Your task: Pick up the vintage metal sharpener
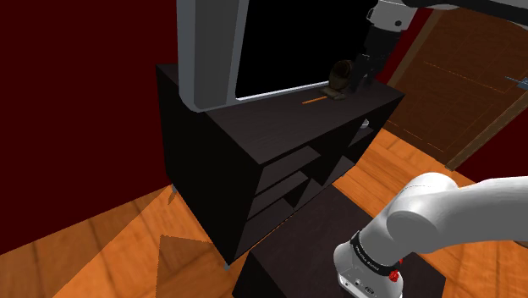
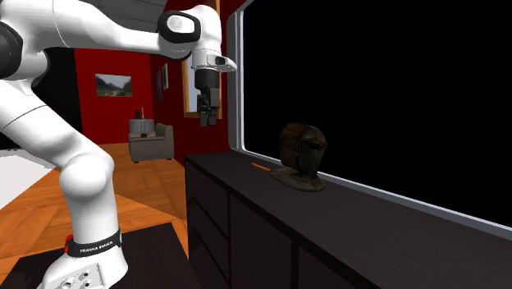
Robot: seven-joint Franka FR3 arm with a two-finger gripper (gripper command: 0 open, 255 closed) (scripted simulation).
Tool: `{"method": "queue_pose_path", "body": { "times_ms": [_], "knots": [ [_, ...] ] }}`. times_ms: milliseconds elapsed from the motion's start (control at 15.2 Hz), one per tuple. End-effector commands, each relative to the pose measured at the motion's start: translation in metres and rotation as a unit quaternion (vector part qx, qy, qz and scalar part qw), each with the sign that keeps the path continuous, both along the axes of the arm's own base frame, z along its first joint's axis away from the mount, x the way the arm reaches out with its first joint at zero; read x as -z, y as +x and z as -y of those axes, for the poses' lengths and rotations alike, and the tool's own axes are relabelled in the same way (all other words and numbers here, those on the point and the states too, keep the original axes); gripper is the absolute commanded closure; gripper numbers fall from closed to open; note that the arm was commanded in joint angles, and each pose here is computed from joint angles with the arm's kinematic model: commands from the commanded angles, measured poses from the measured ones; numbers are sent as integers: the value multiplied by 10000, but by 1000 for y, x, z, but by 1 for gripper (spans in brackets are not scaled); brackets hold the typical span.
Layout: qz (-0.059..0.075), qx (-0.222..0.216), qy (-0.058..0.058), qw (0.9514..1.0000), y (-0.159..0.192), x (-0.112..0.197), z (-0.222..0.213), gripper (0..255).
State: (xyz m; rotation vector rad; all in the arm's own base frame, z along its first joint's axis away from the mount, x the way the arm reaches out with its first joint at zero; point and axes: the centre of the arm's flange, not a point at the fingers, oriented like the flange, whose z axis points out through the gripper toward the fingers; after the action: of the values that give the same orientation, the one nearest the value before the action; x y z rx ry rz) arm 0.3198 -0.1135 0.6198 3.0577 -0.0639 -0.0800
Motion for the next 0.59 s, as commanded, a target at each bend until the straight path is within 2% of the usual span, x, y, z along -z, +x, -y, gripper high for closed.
{"method": "queue_pose_path", "body": {
  "times_ms": [0, 528],
  "knots": [
    [19, -69, 44, 10000, 6, -1, 29, 0],
    [82, -320, 238, 9992, 36, -4, 135, 0]
  ]
}}
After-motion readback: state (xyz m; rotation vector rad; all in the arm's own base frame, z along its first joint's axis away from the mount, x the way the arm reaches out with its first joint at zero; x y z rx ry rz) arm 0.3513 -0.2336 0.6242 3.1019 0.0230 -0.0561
